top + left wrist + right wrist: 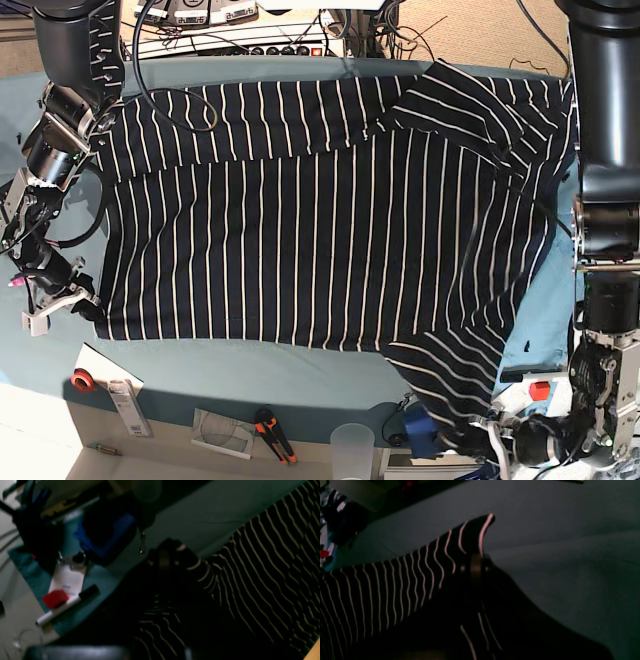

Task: Layout the t-shirt on the table in an organized manner, then fold the t-shirt properly
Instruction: 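Fold the shirt lengthwise, lifting its edge over toward the collar with both grippers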

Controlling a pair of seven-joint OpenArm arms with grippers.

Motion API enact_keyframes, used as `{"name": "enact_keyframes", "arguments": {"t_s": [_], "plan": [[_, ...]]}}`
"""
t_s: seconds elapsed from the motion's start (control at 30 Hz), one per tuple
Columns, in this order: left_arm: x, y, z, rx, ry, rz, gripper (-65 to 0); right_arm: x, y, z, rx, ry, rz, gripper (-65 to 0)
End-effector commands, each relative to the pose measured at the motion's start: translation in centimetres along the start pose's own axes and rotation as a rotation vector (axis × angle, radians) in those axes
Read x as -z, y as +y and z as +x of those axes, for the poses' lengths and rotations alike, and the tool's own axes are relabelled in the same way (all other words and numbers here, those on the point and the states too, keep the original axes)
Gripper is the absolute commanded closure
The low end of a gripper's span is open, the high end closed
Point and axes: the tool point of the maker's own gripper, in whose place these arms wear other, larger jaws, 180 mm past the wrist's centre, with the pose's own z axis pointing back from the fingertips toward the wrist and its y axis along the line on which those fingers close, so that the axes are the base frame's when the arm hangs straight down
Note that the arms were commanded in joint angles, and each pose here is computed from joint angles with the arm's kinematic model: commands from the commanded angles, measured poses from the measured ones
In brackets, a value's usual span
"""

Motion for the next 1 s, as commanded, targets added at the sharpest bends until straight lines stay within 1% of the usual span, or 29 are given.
{"name": "enact_keyframes", "arguments": {"t_s": [0.0, 0.07, 0.17, 0.23, 0.3, 0.43, 0.5, 0.57, 0.67, 0.73, 0.83, 0.97], "plan": [[-1.8, 0.6, 3.3, 0.002, -0.081, 0.024, 0.0, -0.9, 0.3, 3.2, -0.030, -0.076, 0.012, 0.0], [-2.0, 0.6, 2.6, -0.031, -0.049, 0.014, 0.0, -0.9, 0.3, 2.9, -0.028, -0.058, 0.014, 0.0], [-2.5, -0.2, 1.3, -0.068, 0.015, -0.055, 0.0, -0.9, 0.6, 2.5, -0.012, -0.043, 0.033, 0.0], [-3.1, -0.4, 0.7, -0.088, 0.033, -0.086, 0.0, -0.9, 0.8, 2.1, 0.006, -0.043, 0.050, 0.0], [-3.7, -0.2, 0.1, -0.104, 0.054, -0.101, 0.0, -0.9, 0.8, 1.3, 0.026, -0.038, 0.063, 0.0], [-5.1, 0.6, -1.2, -0.139, 0.086, -0.113, 0.0, -1.1, 0.6, -1.4, 0.064, 0.014, 0.082, 0.0], [-5.3, 1.0, -2.3, -0.159, 0.097, -0.115, 0.0, -1.3, 0.3, -2.6, 0.074, 0.032, 0.079, 0.0], [-5.1, 0.8, -3.8, -0.178, 0.115, -0.142, 0.0, -1.6, 0.1, -3.5, 0.074, 0.043, 0.076, 0.0], [-4.4, 0.0, -6.4, -0.228, 0.124, -0.203, 0.0, -2.4, -0.1, -4.1, 0.044, 0.045, 0.064, 0.0], [-4.0, -0.2, -8.5, -0.261, 0.143, -0.222, 0.0, -3.1, 0.0, -4.1, -0.001, 0.040, 0.052, 0.0], [-4.1, -0.1, -11.2, -0.272, 0.183, -0.212, 0.0, -4.3, 0.6, -3.4, -0.080, 0.021, 0.038, 0.0], [-5.2, -0.1, -13.7, -0.226, 0.222, -0.180, 0.0, -5.6, 1.6, -2.9, -0.175, 0.013, 0.024, 0.0]]}}
